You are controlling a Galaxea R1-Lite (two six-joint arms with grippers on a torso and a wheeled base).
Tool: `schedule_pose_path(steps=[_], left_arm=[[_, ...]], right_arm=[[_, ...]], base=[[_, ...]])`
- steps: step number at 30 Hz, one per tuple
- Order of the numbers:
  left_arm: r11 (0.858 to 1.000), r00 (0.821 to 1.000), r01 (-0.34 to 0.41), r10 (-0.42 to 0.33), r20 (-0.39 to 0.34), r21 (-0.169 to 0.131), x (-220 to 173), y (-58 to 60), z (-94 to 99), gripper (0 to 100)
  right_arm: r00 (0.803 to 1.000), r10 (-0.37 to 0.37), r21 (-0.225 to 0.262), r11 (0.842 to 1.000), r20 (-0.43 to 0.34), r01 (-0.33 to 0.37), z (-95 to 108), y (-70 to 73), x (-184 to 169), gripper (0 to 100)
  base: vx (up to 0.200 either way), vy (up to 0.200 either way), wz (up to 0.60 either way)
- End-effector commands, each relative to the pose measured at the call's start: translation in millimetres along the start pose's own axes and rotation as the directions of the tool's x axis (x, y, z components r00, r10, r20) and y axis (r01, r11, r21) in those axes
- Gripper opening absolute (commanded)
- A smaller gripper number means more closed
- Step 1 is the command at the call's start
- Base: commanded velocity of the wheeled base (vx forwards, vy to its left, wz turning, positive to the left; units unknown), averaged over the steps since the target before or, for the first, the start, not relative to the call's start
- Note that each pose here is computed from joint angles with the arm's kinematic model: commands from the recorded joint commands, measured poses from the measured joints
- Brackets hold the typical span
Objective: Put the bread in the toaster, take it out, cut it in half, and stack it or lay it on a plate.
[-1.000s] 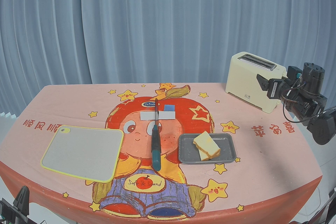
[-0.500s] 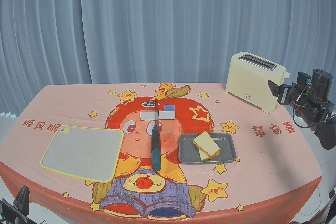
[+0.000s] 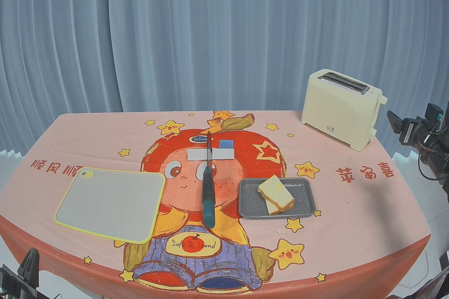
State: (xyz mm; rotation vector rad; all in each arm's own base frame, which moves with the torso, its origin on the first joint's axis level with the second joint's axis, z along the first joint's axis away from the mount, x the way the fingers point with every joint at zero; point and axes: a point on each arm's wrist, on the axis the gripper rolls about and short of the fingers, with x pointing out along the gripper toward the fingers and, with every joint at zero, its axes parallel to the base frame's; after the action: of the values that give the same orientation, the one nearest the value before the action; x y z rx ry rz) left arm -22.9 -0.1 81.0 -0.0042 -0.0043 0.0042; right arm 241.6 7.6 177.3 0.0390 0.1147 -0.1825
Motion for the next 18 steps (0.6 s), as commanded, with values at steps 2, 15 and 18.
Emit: schedule_pose_path(steps=[2, 15, 18], left_arm=[[1.000, 1.000, 0.000, 0.000, -0.007, 0.000, 1, 0.0, -5.1, 0], [1.000, 1.000, 0.000, 0.000, -0.007, 0.000, 1, 0.0, -5.1, 0], [1.000, 1.000, 0.000, 0.000, -0.007, 0.000, 1, 0.0, -5.1, 0]], right_arm=[[0.999, -0.032, 0.005, 0.999, 0.009, 0.032, -1, -11.5, -15, 100], [0.998, -0.061, 0.005, 0.998, -0.006, 0.061, -19, -24.8, -47, 100], [0.998, -0.057, 0.009, 0.998, 0.013, 0.057, -20, -26.9, -61, 100]], base=[[0.000, 0.000, 0.00], [0.000, 0.000, 0.00], [0.000, 0.000, 0.00]])
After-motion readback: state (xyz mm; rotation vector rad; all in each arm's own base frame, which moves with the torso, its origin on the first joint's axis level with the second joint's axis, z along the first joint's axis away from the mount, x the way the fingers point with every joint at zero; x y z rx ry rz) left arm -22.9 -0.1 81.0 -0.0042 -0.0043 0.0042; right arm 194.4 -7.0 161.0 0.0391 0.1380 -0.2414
